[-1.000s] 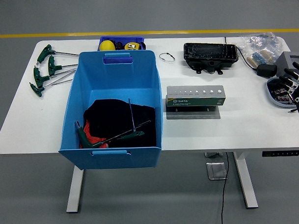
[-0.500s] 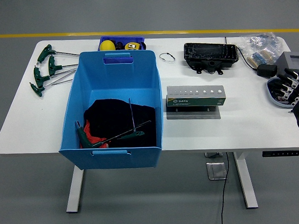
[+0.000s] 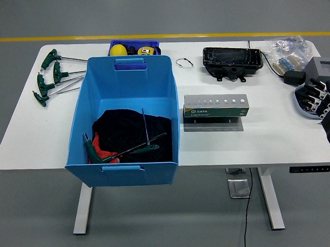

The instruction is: Lift tool from toolbox,place it in box,lift tool from toolbox,place it in box

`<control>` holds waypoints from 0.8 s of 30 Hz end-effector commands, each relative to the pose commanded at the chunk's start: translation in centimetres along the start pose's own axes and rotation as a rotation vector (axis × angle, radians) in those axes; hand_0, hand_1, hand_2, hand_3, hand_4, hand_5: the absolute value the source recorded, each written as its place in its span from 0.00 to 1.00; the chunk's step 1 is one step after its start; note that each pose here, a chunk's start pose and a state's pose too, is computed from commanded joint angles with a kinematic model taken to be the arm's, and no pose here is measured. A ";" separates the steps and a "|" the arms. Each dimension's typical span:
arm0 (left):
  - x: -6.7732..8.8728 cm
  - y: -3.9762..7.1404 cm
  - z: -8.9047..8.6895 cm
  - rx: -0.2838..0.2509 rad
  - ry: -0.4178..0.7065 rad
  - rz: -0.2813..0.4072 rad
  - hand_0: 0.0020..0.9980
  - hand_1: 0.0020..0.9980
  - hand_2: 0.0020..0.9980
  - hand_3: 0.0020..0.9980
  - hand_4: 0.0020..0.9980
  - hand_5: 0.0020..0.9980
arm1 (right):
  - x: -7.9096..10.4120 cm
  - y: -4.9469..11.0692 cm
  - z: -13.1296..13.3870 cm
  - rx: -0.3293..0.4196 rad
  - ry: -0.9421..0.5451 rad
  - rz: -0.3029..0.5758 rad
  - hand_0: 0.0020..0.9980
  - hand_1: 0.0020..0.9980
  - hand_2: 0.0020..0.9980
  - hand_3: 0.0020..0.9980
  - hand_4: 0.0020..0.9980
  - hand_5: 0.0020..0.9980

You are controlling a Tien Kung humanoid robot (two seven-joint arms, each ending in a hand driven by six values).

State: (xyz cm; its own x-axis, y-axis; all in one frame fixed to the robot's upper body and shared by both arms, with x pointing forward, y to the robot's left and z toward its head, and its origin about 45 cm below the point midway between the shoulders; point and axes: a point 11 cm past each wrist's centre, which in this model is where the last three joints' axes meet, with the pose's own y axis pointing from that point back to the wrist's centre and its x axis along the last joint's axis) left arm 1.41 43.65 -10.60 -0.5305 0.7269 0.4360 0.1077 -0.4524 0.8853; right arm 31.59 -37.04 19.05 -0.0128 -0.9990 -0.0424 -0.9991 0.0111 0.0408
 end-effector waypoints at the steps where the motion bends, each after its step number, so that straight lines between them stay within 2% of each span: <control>1: 0.0 0.0 0.0 -0.001 -0.002 0.000 0.63 0.63 0.71 0.80 0.86 0.78 | 0.0 0.0 0.0 0.000 0.001 -0.001 0.80 0.76 0.84 0.86 1.00 0.93; 7: -0.2 0.1 0.4 -0.023 -0.037 0.002 0.63 0.63 0.71 0.80 0.86 0.77 | 0.1 0.0 -0.1 0.008 0.002 0.007 0.81 0.76 0.84 0.86 1.00 0.93; 8: -0.2 0.1 0.4 -0.025 -0.036 0.001 0.63 0.63 0.71 0.79 0.86 0.77 | 0.1 0.0 -0.2 0.009 0.002 0.007 0.80 0.75 0.83 0.83 1.00 0.92; 24: -0.7 0.2 0.8 -0.048 -0.033 -0.017 0.63 0.64 0.71 0.79 0.85 0.77 | 0.1 -0.1 -0.2 0.006 0.018 0.000 0.80 0.75 0.83 0.84 1.00 0.92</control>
State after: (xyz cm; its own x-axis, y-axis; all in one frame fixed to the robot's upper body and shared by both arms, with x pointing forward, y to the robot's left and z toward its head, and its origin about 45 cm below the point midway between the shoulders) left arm 2.51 43.45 -10.62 -0.5042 0.7505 0.4272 0.0580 -0.4641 0.8839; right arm 31.68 -37.18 19.22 -0.0125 -0.9996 -0.0249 -0.9993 0.0116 0.0352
